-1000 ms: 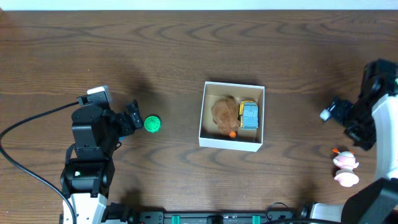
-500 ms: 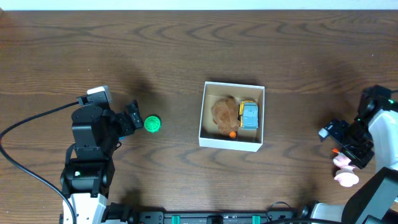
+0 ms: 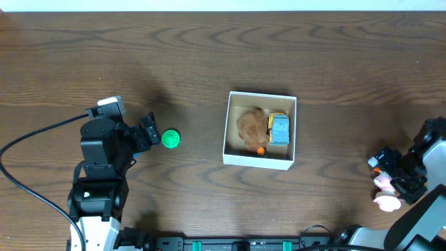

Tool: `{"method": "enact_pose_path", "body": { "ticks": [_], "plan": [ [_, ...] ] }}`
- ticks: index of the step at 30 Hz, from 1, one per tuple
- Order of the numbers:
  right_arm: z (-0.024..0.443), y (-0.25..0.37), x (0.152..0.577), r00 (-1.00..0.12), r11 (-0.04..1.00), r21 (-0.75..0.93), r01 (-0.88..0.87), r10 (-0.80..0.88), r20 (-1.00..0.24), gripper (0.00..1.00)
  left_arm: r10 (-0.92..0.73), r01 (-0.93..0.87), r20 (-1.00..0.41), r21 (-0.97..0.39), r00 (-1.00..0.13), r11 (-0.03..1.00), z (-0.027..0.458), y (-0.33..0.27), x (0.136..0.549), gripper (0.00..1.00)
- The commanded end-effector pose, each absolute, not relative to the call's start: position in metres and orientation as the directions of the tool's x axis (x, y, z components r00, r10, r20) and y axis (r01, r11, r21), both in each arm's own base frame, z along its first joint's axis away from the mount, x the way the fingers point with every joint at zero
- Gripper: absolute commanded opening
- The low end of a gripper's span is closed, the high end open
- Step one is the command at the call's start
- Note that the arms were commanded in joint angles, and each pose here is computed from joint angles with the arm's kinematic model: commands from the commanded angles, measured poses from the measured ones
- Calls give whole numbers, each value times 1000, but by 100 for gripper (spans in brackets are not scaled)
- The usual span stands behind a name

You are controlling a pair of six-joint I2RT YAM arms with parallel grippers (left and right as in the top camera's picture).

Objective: Pack container
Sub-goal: 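Move the right gripper to the white-pink plush duck and grasp it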

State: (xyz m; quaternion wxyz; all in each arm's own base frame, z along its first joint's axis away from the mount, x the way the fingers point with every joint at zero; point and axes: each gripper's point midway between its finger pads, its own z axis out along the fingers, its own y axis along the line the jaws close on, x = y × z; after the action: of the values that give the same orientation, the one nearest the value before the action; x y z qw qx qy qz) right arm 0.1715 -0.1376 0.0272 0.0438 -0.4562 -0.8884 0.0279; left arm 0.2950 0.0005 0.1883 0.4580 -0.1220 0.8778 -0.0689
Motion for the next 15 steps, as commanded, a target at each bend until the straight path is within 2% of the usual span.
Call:
{"method": "enact_pose_path", "body": {
  "ticks": [1,3,5,8,11,13,15],
  "plan": [
    [17,-135,163,-574,578,-94,811,816,63,98,-282,-159,-801,-233,-528,959,200,4,298,98],
    [15,-135,163,-574,577,-93,811,816,59,94,-282,-159,-801,-233,-528,959,200,4,298,98],
    [15,-135,163,-573,576,-92,812,817,57,85,-281,-158,-802,-233,-528,960,200,4,298,98],
    [15,-136,163,-569,572,-93,815,820,56,61,-282,-159,-801,-233,-528,959,200,4,298,98],
    [15,-135,163,-569,572,-93,815,820,58,25,-282,-159,-801,-233,-528,959,200,4,298,98],
    [15,-135,163,-569,572,-90,815,820,59,12,-282,-159,-801,-233,-528,959,200,4,298,98],
    [15,-133,165,-568,572,-76,817,820,62,6,-282,-159,-801,-233,-528,959,200,4,298,98]
  ]
}}
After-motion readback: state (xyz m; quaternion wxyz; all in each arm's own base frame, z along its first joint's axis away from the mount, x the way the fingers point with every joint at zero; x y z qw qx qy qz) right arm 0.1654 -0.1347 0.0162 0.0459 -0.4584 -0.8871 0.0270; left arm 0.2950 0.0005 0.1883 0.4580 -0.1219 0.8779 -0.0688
